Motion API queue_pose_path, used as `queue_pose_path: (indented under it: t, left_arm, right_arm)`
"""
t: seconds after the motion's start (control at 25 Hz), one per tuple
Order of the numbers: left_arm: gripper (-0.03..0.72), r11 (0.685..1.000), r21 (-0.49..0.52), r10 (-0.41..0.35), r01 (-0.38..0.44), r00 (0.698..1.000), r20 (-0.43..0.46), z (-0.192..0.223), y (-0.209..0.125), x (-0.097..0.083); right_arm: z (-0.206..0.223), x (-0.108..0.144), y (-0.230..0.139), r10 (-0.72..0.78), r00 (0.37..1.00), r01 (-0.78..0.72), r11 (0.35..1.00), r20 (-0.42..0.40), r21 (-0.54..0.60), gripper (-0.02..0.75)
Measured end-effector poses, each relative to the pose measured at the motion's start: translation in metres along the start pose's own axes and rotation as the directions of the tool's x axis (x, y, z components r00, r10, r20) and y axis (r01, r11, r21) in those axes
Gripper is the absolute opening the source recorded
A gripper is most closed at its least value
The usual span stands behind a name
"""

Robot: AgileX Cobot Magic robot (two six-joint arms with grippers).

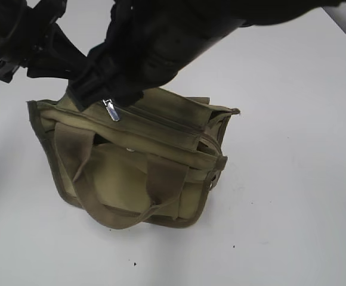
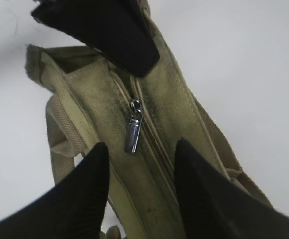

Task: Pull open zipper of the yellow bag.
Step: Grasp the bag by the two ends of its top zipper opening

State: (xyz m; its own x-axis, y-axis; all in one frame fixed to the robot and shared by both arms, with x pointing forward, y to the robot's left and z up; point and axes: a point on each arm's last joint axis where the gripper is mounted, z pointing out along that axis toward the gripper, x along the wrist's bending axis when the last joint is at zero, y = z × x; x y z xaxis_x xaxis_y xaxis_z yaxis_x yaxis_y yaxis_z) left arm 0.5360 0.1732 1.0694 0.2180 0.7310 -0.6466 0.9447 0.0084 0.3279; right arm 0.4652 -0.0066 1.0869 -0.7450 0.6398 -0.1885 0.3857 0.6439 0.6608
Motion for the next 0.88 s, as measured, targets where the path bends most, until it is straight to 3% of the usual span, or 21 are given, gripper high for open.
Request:
queue_pose_path:
  t: [0.16, 0.68, 0.76, 0.88]
  left_arm:
    - [0.012, 1.0, 0.001, -0.001, 0.001, 1.0, 0.002, 0.0, 0.0, 0.0]
    - [0.012, 0.999, 0.019, -0.026, 0.025, 1.0, 0.018, -0.004, 0.0, 0.003]
    - [0.012, 0.999, 0.029, -0.04, 0.039, 0.999, 0.031, -0.005, -0.001, 0.004]
    - [0.011, 0.998, 0.039, -0.049, 0.047, 0.998, 0.038, -0.006, -0.001, 0.005]
  right_arm:
    - [0.023, 0.005, -0.007, -0.012, 1.0, 0.012, 0.998, -0.001, 0.054, 0.356]
    - [0.065, 0.003, -0.012, 0.019, 0.999, -0.02, 0.999, 0.027, 0.04, 0.426]
    - [0.069, 0.001, -0.013, 0.022, 0.999, -0.024, 0.999, 0.032, 0.045, 0.402]
    - [0.075, -0.001, -0.015, 0.016, 0.999, -0.018, 0.999, 0.037, 0.051, 0.293]
